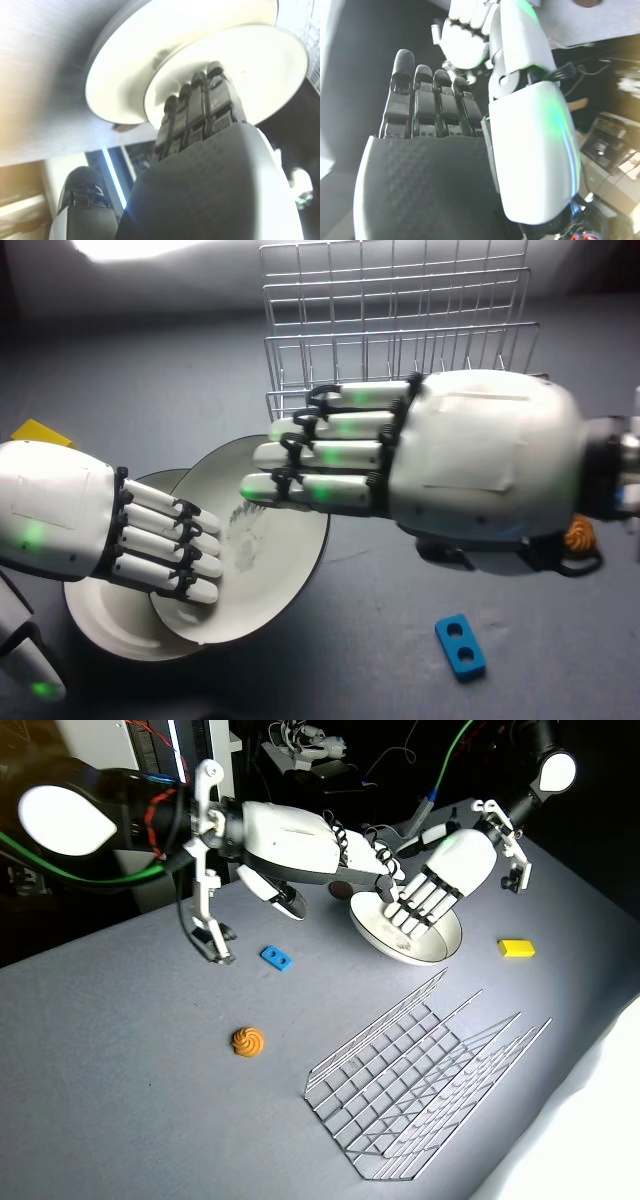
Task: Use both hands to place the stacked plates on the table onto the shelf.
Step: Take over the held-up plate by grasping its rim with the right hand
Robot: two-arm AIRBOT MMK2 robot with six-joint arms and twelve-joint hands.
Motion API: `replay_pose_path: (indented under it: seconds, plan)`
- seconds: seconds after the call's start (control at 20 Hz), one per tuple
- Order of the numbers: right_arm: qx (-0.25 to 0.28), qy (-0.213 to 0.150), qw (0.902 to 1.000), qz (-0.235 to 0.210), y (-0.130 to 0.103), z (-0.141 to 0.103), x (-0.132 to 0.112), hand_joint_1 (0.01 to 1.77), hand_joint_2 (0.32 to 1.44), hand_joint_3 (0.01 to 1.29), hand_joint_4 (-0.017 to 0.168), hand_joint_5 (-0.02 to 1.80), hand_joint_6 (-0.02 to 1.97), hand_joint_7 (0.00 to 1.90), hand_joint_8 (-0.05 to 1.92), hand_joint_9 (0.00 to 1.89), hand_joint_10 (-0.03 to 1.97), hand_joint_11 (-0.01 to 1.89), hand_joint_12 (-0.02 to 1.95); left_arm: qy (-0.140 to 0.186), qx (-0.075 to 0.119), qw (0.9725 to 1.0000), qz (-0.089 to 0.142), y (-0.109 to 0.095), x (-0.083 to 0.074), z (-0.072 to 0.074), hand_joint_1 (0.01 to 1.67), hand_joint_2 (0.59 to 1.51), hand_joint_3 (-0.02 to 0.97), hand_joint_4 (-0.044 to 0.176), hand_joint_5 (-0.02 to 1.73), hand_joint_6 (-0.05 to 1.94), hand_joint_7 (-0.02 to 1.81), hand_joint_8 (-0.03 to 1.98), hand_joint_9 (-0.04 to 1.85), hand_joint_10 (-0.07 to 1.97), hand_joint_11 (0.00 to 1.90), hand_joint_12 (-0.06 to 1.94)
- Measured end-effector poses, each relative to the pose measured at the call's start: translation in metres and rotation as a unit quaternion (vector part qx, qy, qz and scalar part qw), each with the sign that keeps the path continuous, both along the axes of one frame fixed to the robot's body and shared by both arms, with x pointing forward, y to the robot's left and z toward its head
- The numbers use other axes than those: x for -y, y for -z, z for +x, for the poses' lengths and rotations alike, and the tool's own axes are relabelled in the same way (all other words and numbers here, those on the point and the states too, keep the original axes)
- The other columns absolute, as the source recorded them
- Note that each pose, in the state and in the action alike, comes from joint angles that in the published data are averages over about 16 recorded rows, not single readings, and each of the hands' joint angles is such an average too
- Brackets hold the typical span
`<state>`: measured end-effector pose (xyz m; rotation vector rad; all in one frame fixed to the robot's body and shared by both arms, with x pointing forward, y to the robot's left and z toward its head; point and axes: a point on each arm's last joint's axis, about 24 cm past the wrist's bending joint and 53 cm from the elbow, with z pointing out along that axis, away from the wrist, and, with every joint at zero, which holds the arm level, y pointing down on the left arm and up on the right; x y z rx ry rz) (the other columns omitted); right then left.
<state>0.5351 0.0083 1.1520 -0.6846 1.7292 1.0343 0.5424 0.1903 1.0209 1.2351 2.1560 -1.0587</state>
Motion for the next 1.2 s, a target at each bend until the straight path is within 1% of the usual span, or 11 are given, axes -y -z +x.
replay_pose_path:
  seconds: [0.25, 0.5, 0.7, 0.95, 1.2]
  plan:
    - [0.0, -0.015, 0.9998, -0.016, 0.02, 0.008, -0.026, 1.34, 1.01, 0.01, 0.003, 0.05, 0.02, 0.07, 0.01, 0.1, 0.01, 0.02, 0.74, -0.002, -0.001, 0.9999, -0.013, -0.002, 0.013, -0.001, 0.02, 1.05, 0.025, -0.001, 0.02, 0.02, 0.03, 0.01, 0.02, 0.02, 0.02, 0.01]
    - [0.002, -0.022, 0.9993, -0.029, 0.038, 0.021, -0.049, 1.31, 1.01, 0.01, 0.003, 0.08, 0.02, 0.1, 0.01, 0.13, 0.01, 0.02, 0.81, -0.005, -0.002, 0.9998, -0.019, -0.003, 0.018, 0.001, 0.02, 1.051, 0.024, -0.001, 0.02, 0.02, 0.03, 0.01, 0.02, 0.02, 0.02, 0.01]
    - [0.005, -0.026, 0.999, -0.035, 0.049, 0.029, -0.063, 1.28, 0.99, 0.01, 0.003, 0.12, 0.02, 0.15, 0.01, 0.18, 0.01, 0.02, 0.91, -0.007, -0.003, 0.9997, -0.022, -0.003, 0.02, 0.001, 0.02, 1.051, 0.024, -0.001, 0.02, 0.02, 0.03, 0.01, 0.02, 0.02, 0.02, 0.01]
    - [0.009, -0.025, 0.9987, -0.042, 0.061, 0.039, -0.074, 1.23, 0.99, 0.01, 0.003, 0.19, 0.02, 0.23, 0.01, 0.27, 0.02, 0.02, 1.07, -0.008, -0.003, 0.9997, -0.024, -0.003, 0.021, 0.002, 0.02, 1.051, 0.024, -0.002, 0.02, 0.02, 0.02, 0.01, 0.01, 0.01, 0.02, 0.01]
    - [0.013, -0.022, 0.9985, -0.048, 0.069, 0.048, -0.078, 1.19, 1.0, 0.01, 0.003, 0.34, 0.02, 0.38, 0.01, 0.42, 0.04, 0.07, 1.19, -0.008, -0.003, 0.9997, -0.024, -0.003, 0.022, 0.003, 0.02, 1.053, 0.024, -0.002, 0.03, 0.02, 0.02, 0.0, 0.01, 0.01, 0.02, 0.01]
